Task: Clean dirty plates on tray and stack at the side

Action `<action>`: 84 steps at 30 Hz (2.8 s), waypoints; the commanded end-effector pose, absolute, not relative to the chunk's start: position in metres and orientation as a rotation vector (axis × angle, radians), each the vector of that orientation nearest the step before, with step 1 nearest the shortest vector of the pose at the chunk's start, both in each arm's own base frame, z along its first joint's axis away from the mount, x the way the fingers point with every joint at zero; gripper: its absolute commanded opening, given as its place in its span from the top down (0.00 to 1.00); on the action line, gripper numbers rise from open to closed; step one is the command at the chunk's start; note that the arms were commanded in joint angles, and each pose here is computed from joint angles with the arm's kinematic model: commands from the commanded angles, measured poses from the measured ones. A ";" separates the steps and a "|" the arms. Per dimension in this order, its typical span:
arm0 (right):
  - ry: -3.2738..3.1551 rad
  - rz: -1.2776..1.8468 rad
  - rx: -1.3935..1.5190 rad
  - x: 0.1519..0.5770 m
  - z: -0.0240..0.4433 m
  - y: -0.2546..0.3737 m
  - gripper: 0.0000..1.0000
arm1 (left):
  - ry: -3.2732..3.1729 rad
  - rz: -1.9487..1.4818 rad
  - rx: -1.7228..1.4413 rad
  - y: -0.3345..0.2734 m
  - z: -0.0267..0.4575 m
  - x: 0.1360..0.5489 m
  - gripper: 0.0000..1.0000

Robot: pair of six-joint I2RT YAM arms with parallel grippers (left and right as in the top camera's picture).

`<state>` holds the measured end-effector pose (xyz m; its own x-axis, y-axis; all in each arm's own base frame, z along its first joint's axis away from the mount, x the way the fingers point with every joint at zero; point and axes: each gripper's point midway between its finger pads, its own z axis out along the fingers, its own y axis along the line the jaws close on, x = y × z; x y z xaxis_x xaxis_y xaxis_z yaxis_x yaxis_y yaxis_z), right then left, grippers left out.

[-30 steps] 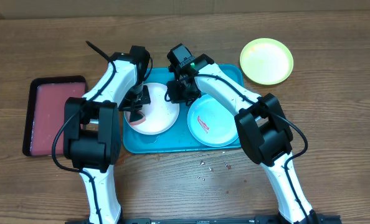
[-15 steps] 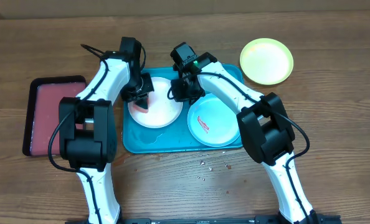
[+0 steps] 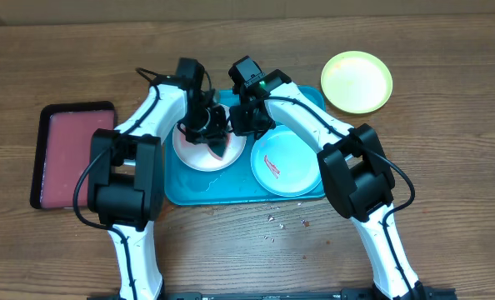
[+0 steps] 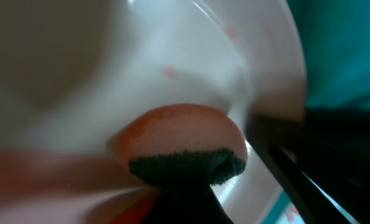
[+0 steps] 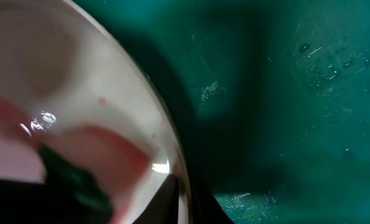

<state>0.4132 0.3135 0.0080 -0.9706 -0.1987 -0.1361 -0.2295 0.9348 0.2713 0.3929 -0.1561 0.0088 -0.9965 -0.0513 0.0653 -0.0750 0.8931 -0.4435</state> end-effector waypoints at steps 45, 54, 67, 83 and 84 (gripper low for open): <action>2.086 -1.000 -0.653 0.395 0.240 0.300 0.96 | -3.050 -0.081 1.370 0.141 0.177 0.322 0.96; 1.950 -1.123 -0.698 0.389 0.261 0.306 0.96 | -3.046 -0.081 1.368 0.141 0.174 0.321 0.96; 2.138 -0.931 -0.643 0.398 0.232 0.303 0.96 | -3.050 -0.081 1.371 0.141 0.174 0.322 0.96; 2.916 0.445 0.203 0.491 0.156 0.132 0.96 | -3.055 -0.074 1.373 0.141 0.174 0.324 0.96; 2.914 0.434 0.270 0.495 0.155 0.109 0.96 | -3.055 -0.074 1.374 0.141 0.174 0.324 0.96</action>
